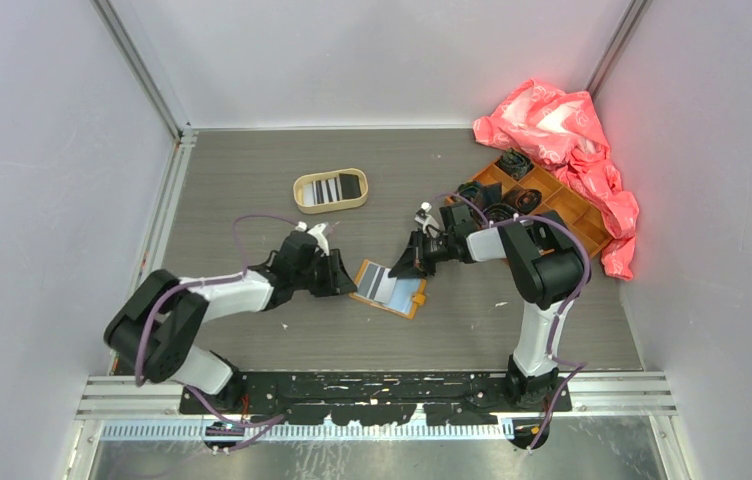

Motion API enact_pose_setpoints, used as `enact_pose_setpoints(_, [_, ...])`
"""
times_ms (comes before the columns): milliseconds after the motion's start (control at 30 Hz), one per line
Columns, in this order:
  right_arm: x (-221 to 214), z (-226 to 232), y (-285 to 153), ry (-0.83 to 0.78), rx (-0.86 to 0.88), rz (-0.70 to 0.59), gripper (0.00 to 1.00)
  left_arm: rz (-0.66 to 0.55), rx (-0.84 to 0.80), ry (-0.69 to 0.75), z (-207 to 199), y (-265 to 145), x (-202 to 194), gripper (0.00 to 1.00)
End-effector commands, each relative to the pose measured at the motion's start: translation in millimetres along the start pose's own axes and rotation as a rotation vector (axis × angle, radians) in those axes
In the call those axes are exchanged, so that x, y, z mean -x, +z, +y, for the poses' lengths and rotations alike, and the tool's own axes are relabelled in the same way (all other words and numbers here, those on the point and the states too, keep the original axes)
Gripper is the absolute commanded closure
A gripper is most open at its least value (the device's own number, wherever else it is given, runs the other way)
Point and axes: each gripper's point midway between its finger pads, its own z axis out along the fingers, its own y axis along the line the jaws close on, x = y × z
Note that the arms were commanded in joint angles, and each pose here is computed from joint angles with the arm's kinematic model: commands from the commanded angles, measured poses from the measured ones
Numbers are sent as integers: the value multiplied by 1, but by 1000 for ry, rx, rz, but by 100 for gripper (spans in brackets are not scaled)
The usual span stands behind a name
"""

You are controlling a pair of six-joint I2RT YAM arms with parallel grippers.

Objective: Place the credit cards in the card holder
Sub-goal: Insert the credit card into the card holder.

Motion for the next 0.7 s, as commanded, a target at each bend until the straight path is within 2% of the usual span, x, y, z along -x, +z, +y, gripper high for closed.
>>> enact_pose_setpoints(0, [5,-5,4,-28,-37,-7,90,-70,49,98,-4,-30,14,60])
enact_pose_setpoints(167, [4,-6,4,-26,-37,-3,89,-104,78,270,-35,-48,17,56])
enact_pose_setpoints(233, [4,-6,4,-26,-37,-1,88,-117,153,397,-44,-49,17,55])
enact_pose_setpoints(400, [5,-5,4,-33,-37,0,88,-66,290,720,-64,-45,12,42])
enact_pose_setpoints(500, [4,-5,4,-31,-38,3,88,-64,242,736,-79,-37,12,40])
enact_pose_setpoints(600, [4,-6,4,-31,-38,5,88,-91,143,698,-100,-24,11,33])
enact_pose_setpoints(667, [4,-6,4,-31,-39,6,88,-81,65,662,-117,-17,7,34])
